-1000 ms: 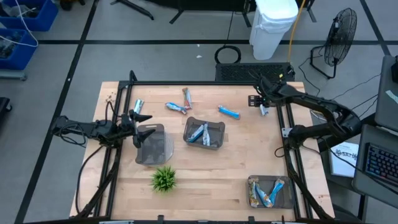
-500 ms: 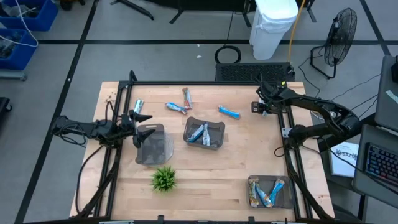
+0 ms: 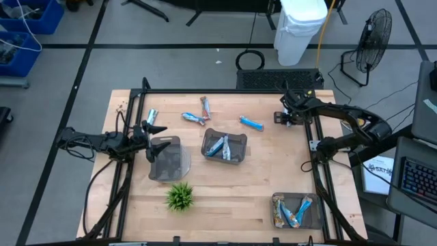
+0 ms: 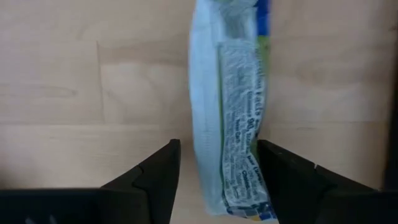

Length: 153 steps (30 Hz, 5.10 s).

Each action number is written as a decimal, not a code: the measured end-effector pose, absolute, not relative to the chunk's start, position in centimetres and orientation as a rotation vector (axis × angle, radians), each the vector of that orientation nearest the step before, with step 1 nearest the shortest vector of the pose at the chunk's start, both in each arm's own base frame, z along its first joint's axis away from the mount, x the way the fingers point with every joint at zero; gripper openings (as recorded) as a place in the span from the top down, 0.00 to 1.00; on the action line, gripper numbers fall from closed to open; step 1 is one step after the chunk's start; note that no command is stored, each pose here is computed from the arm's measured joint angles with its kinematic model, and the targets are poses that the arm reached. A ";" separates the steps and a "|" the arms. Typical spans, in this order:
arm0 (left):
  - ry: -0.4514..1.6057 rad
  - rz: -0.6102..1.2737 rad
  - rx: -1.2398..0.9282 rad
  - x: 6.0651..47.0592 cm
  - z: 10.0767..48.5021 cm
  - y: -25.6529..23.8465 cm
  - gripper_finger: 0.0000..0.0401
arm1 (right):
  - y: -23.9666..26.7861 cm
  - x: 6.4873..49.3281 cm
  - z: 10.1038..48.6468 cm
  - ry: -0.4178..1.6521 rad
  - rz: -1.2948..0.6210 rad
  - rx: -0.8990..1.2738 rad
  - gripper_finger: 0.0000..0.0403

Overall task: Pick and place Granola Bars by type
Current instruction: Put the blue granola bar into the top black bin

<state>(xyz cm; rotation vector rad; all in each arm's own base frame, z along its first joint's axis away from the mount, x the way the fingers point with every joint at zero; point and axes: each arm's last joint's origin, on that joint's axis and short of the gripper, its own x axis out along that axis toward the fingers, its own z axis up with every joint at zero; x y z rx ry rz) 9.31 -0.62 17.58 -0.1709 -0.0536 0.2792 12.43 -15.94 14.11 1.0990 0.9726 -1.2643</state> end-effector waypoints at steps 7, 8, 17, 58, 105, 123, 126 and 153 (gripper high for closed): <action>-0.054 0.279 -0.171 9.3 17.6 -0.6 0.10 | -16.0 12.5 14.0 0.985 -1.243 1.087 0.72; -0.054 0.280 -0.171 9.3 17.6 -0.6 0.10 | -16.0 12.6 14.0 0.981 -1.237 1.090 0.76; -0.054 0.279 -0.171 9.3 17.6 -0.6 0.10 | -16.0 12.6 14.5 0.931 -1.229 1.109 0.92; -0.054 0.279 -0.171 9.3 17.6 -0.6 0.10 | -11.9 19.3 35.4 0.423 -0.863 0.929 0.94; -0.054 0.279 -0.171 9.3 17.6 -0.6 0.10 | -1.1 34.5 35.9 0.337 -0.643 1.261 0.95; -0.053 0.279 -0.171 9.3 17.6 -0.6 0.10 | 1.6 37.9 27.0 0.692 -0.902 1.359 0.95; -0.053 0.279 -0.170 9.3 17.6 -0.6 0.10 | 1.6 38.0 26.0 0.743 -0.936 1.352 0.95; -0.054 0.280 -0.171 9.3 17.6 -0.6 0.10 | 0.1 38.7 19.2 1.032 -1.029 1.329 0.95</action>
